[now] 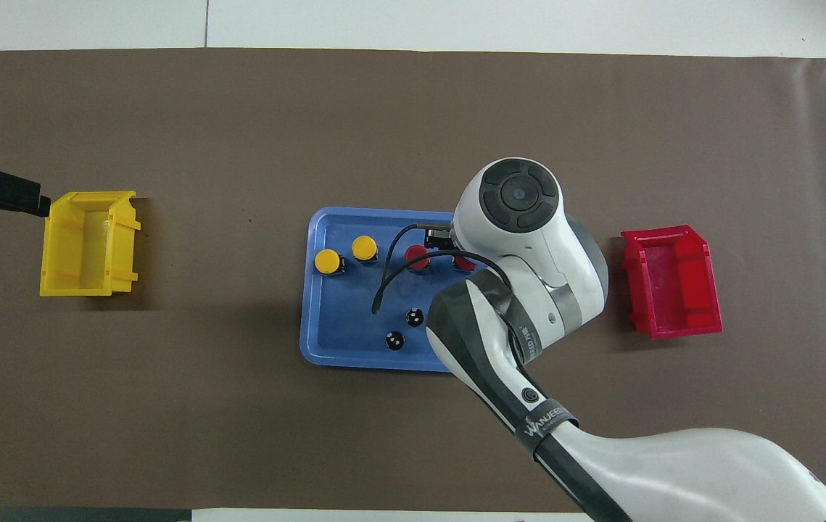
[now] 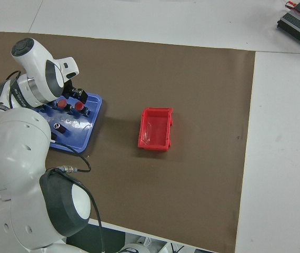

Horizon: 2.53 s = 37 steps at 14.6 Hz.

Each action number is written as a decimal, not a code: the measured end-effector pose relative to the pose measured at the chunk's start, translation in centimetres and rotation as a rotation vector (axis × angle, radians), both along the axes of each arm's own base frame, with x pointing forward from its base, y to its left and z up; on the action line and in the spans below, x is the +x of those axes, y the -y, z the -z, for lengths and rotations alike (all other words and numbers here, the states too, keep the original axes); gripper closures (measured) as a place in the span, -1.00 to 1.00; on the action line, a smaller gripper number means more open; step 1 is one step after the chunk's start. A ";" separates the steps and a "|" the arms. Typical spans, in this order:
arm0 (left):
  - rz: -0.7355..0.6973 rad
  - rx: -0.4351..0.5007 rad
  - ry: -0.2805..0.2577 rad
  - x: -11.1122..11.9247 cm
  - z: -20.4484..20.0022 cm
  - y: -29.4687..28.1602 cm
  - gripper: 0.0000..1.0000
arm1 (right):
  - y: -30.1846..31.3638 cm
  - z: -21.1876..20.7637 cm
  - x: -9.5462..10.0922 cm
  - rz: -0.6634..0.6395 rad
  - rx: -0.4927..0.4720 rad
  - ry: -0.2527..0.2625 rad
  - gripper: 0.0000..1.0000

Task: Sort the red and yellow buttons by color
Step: 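Carry the red button to the red bin with the right gripper, then grasp a yellow button with the left gripper while the right gripper releases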

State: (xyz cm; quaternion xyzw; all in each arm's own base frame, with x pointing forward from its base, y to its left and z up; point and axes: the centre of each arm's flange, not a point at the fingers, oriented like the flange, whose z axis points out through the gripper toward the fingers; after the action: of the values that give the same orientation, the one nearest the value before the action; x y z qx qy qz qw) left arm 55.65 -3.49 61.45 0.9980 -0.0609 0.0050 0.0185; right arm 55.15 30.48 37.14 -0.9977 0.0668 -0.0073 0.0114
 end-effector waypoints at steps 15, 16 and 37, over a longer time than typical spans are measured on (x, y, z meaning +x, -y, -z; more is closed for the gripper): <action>-0.006 0.000 -0.008 -0.1 0.4 -0.3 -1.00 | 0.1 2.0 -1.1 -0.012 0.019 0.036 0.18; -0.012 0.000 -0.008 -0.1 0.4 -0.3 -1.00 | 0.2 1.5 -0.9 -0.011 0.019 0.037 0.18; -0.193 -0.030 0.042 -5.7 22.2 29.6 -0.52 | 31.5 -4.2 -5.7 -0.141 0.016 -0.023 0.18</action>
State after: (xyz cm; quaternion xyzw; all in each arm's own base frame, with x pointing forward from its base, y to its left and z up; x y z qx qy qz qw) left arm 49.95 -33.07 39.28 0.9985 0.0350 0.0285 0.0315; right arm 49.47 -1.03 41.31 -0.9998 -0.0034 0.0055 0.0191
